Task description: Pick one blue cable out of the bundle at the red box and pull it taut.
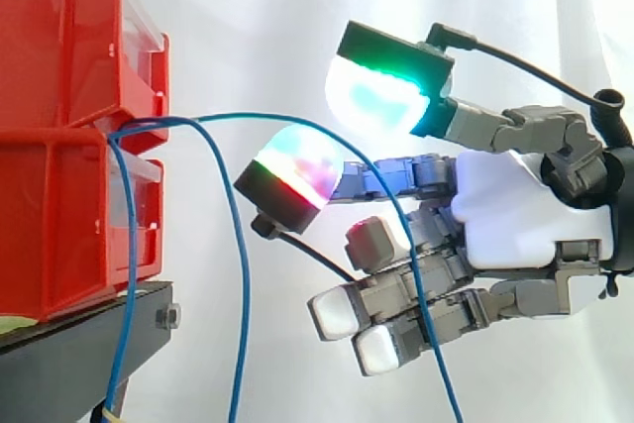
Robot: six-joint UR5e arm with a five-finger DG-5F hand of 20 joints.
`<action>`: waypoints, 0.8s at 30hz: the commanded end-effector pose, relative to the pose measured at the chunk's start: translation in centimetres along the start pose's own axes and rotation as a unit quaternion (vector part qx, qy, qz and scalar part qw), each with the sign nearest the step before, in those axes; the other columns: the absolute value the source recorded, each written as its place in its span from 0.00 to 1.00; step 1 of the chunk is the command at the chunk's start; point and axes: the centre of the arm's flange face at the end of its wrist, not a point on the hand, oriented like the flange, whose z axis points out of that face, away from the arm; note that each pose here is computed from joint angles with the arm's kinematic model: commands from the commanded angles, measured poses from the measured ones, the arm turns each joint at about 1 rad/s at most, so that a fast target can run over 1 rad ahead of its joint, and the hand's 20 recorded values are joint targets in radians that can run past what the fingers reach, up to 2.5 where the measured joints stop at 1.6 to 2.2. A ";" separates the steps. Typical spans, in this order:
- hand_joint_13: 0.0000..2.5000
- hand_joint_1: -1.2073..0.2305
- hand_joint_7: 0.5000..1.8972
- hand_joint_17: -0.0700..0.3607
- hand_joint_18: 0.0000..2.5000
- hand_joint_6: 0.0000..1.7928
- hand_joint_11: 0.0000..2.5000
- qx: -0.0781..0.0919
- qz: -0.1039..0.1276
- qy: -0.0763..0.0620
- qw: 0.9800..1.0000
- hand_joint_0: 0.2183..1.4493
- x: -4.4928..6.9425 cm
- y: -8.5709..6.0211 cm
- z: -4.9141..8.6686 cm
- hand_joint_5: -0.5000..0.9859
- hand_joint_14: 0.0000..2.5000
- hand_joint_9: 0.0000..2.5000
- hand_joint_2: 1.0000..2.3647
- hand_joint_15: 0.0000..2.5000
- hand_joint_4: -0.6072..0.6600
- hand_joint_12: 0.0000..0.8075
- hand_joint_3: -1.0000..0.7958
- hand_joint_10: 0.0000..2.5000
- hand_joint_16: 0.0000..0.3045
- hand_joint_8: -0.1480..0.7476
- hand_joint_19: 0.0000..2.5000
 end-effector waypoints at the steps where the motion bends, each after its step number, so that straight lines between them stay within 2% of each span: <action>1: 0.35 0.37 0.23 0.47 0.29 0.50 0.37 0.000 0.000 0.000 1.000 0.22 0.0 0.0 0.0 0.25 0.00 0.46 0.00 0.18 0.50 0.52 0.31 0.00 0.19 0.61 0.21; 17: 0.36 0.27 0.26 0.45 0.31 0.51 0.39 0.000 0.000 0.001 1.000 0.23 0.0 0.0 0.0 0.27 0.01 0.47 0.00 0.18 0.50 0.50 0.28 0.00 0.18 0.60 0.21; 24: 0.38 0.28 0.30 0.44 0.33 0.51 0.39 0.000 0.001 0.001 1.000 0.23 0.0 0.0 0.0 0.28 0.01 0.49 0.00 0.19 0.50 0.49 0.28 0.00 0.18 0.61 0.21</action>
